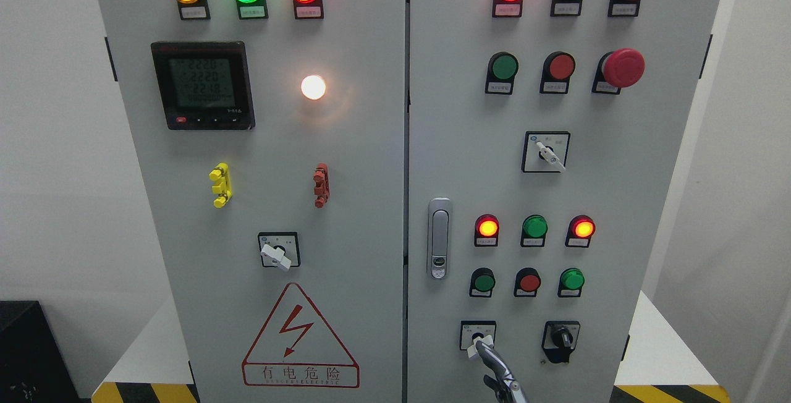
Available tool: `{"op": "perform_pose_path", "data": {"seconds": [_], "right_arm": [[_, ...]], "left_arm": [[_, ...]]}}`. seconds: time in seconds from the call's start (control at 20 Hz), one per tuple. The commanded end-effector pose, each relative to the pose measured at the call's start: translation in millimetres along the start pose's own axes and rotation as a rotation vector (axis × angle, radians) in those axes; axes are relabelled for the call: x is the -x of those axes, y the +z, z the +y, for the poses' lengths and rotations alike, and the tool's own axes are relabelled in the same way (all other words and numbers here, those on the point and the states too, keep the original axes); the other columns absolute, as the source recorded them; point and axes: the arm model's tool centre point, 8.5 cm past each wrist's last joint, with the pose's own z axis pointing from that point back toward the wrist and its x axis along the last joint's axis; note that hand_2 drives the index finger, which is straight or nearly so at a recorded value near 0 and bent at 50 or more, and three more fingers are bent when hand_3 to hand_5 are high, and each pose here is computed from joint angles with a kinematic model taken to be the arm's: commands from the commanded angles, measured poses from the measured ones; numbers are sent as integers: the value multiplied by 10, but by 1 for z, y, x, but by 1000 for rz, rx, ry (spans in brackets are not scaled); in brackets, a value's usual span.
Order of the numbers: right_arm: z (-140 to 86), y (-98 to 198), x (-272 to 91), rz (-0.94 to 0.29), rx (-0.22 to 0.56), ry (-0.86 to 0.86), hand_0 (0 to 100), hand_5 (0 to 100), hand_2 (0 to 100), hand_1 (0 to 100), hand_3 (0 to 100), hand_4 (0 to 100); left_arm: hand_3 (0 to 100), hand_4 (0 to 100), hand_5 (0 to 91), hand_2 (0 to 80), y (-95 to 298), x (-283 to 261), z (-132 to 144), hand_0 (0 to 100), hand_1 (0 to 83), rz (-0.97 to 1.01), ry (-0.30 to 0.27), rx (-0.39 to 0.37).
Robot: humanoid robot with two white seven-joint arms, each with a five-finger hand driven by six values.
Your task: Release door handle
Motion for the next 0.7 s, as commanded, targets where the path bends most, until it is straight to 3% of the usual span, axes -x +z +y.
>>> {"op": "perform_pose_path", "data": {"seconds": [0.0,0.1,0.25,0.3,0.35,0.45,0.65], "right_arm": [[-2,-8,-5,-24,-1,33,218,0,0,157,5,28],[-5,-15,-9,-39,14,95,226,0,0,187,79,107],[-11,-30,-9,1,44,248,276,132,0,235,297,279],[-12,-35,-9,24,51,296,304,239,0,249,423,390],[-14,-41,-10,34,65,334,319,286,0,248,467,430],[-16,-50,-15,17,91,401,353,535,0,270,593,575],[-17,-56,-20,-6,116,505,366,790,0,298,748,751]], "left_arm": [[88,14,0,23,-1,-7,-1,0,0,-18,-22,3],[89,14,0,23,-1,-7,-1,0,0,-18,-22,3],[90,13,0,23,-1,-7,-1,0,0,-18,-22,3],[90,13,0,23,-1,-7,-1,0,0,-18,-22,3],[90,13,0,23,-1,-7,-1,0,0,-18,-22,3],[90,13,0,23,-1,-7,-1,0,0,-18,-22,3],[87,13,0,22,-1,-7,-1,0,0,-18,-22,3]]}}
